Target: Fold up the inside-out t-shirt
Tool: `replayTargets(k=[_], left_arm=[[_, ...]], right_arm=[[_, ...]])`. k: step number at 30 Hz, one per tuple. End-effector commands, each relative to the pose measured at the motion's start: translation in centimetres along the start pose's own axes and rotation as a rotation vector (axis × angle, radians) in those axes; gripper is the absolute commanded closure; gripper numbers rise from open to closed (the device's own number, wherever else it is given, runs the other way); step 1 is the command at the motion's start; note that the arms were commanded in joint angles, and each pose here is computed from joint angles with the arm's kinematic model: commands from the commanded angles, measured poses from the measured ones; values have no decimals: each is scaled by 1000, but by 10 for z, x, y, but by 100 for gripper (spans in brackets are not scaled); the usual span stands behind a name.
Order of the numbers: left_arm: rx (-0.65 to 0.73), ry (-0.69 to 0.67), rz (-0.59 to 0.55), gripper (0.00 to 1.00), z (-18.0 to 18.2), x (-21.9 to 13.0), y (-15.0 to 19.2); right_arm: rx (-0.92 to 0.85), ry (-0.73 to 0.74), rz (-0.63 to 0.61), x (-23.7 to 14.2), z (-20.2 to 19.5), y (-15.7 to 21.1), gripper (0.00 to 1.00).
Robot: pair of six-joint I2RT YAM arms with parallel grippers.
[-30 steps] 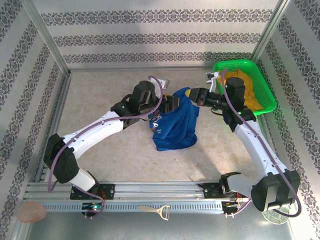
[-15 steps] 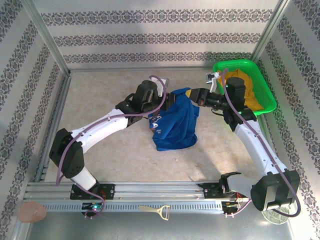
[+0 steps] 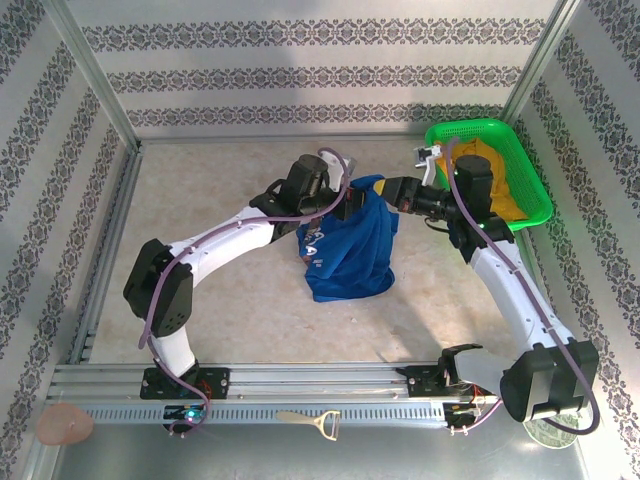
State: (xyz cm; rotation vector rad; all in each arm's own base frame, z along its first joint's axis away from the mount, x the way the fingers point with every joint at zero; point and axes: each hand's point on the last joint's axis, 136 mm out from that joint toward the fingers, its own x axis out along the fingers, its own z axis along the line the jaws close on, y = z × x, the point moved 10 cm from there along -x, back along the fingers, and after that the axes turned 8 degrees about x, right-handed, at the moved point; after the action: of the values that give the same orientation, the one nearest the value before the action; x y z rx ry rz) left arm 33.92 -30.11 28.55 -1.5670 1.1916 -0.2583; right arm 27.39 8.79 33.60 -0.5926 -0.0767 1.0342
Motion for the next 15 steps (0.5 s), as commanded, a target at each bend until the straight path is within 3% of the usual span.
replayTargets(k=[1,5,8,9,10,11,12,15], left_arm=[[-2,96,-70,100,-4,-20,-26],[-85,240,-142,100,0,-51,-43],[-166,419,-181,100,2,-67,-56],[-187,472,-195,100,3,-70,-60],[-215,514,-209,100,4,-71,-63],[-232,540,-222,100,4,-71,-64],[-249,556,-236,100,5,-71,-65],[-267,566,-255,100,6,-70,-65]], right_arm=[[-14,17,-21,-5,-11,3,100],[57,126,-40,3,-45,7,100],[131,224,-65,17,-75,4,100],[154,248,-72,23,-85,2,90],[173,270,-75,29,-93,-2,64],[184,281,-74,33,-96,-5,46],[190,292,-78,34,-97,-9,38],[166,338,-134,20,-80,-12,31]])
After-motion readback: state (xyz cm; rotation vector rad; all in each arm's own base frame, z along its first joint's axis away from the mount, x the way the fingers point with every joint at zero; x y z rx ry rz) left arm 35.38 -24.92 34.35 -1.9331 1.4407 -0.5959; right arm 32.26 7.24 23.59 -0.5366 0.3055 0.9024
